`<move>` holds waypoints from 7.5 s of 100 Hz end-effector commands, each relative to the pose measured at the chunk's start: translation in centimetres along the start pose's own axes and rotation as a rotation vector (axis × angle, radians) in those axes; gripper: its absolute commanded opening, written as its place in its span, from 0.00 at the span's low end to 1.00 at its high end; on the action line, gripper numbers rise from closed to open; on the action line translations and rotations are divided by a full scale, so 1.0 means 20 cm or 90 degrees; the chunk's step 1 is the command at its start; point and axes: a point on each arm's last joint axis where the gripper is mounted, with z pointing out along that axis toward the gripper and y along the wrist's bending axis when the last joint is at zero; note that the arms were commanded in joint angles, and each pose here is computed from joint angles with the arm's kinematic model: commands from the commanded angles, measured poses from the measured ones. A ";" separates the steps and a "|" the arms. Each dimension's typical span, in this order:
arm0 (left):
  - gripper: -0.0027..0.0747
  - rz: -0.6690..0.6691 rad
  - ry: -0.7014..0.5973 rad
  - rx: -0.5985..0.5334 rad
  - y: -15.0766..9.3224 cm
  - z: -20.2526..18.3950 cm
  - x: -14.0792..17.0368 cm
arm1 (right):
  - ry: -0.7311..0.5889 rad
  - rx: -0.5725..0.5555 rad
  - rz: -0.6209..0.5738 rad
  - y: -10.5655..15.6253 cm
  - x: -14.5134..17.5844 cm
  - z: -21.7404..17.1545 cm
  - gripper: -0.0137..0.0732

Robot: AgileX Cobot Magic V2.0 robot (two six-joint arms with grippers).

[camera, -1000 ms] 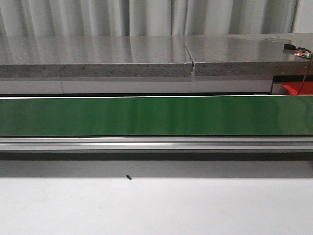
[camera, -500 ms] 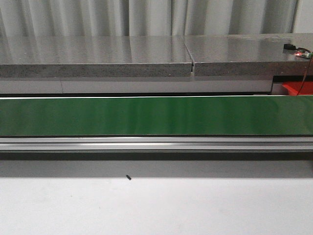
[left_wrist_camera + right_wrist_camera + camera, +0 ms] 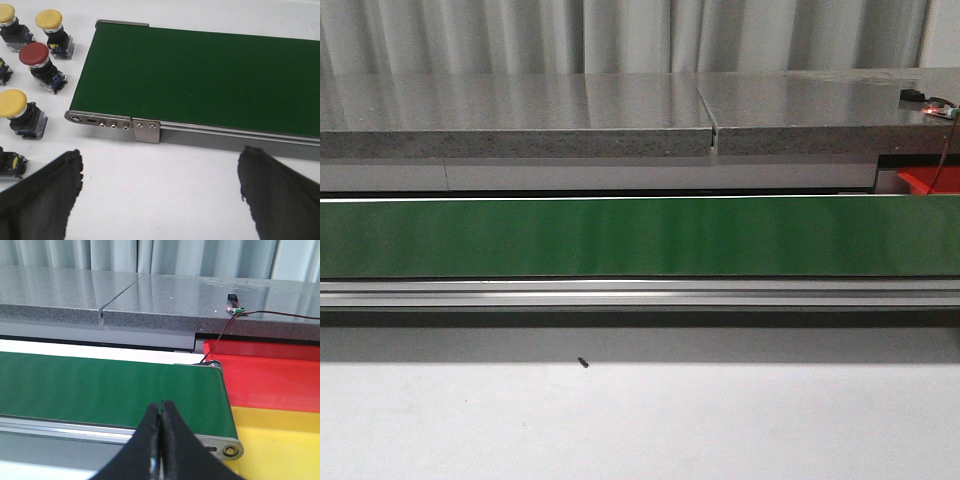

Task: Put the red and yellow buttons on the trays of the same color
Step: 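Move the left gripper over the red push-button on the table, then grasp the red push-button with the left gripper and lift it, then lower the red button onto the belt's near end, open left gripper, then grasp the yellow push-button on the table with the left gripper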

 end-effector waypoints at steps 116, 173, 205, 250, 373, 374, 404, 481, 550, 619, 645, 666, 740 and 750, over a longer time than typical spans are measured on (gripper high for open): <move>0.85 -0.246 0.158 -0.322 0.66 0.56 -0.22 | -0.075 0.002 -0.007 0.00 -0.07 -0.01 0.08; 0.85 -0.240 0.193 -0.310 0.73 0.78 -0.20 | -0.075 0.002 -0.007 0.00 -0.07 -0.01 0.08; 0.85 -0.241 0.220 -0.308 0.75 0.85 -0.17 | -0.075 0.002 -0.007 0.00 -0.07 -0.01 0.08; 0.70 -0.244 0.234 -0.306 0.76 0.89 -0.15 | -0.075 0.002 -0.007 0.00 -0.07 -0.01 0.08; 0.01 -0.150 0.068 -0.168 0.38 0.36 -0.55 | -0.075 0.002 -0.007 0.00 -0.07 -0.01 0.08; 0.01 -0.148 0.067 -0.162 0.37 0.36 -0.55 | -0.075 0.002 -0.007 0.00 -0.07 -0.01 0.08; 0.01 -0.096 0.106 -0.081 0.23 0.56 -0.62 | -0.075 0.002 -0.007 0.00 -0.07 -0.01 0.08; 0.01 -0.074 0.167 -0.050 0.16 0.89 -0.61 | -0.075 0.002 -0.007 0.00 -0.07 -0.01 0.08; 0.91 -0.087 0.165 0.005 0.11 0.87 -0.68 | -0.075 0.002 -0.007 0.00 -0.07 -0.01 0.08; 0.86 -0.178 0.079 -0.108 0.44 0.47 -0.66 | -0.075 0.002 -0.007 0.00 -0.07 -0.01 0.08; 0.86 -0.218 0.118 -0.173 0.60 0.51 -0.48 | -0.075 0.002 -0.007 0.00 -0.07 -0.01 0.08; 0.86 -0.231 0.119 -0.186 0.65 0.57 -0.42 | -0.075 0.002 -0.007 0.00 -0.07 -0.01 0.08; 0.86 -0.268 0.186 -0.179 0.76 0.93 -0.29 | -0.075 0.002 -0.007 0.00 -0.07 -0.01 0.08; 0.86 -0.272 0.183 -0.180 0.76 0.95 -0.29 | -0.075 0.002 -0.007 0.00 -0.07 -0.01 0.08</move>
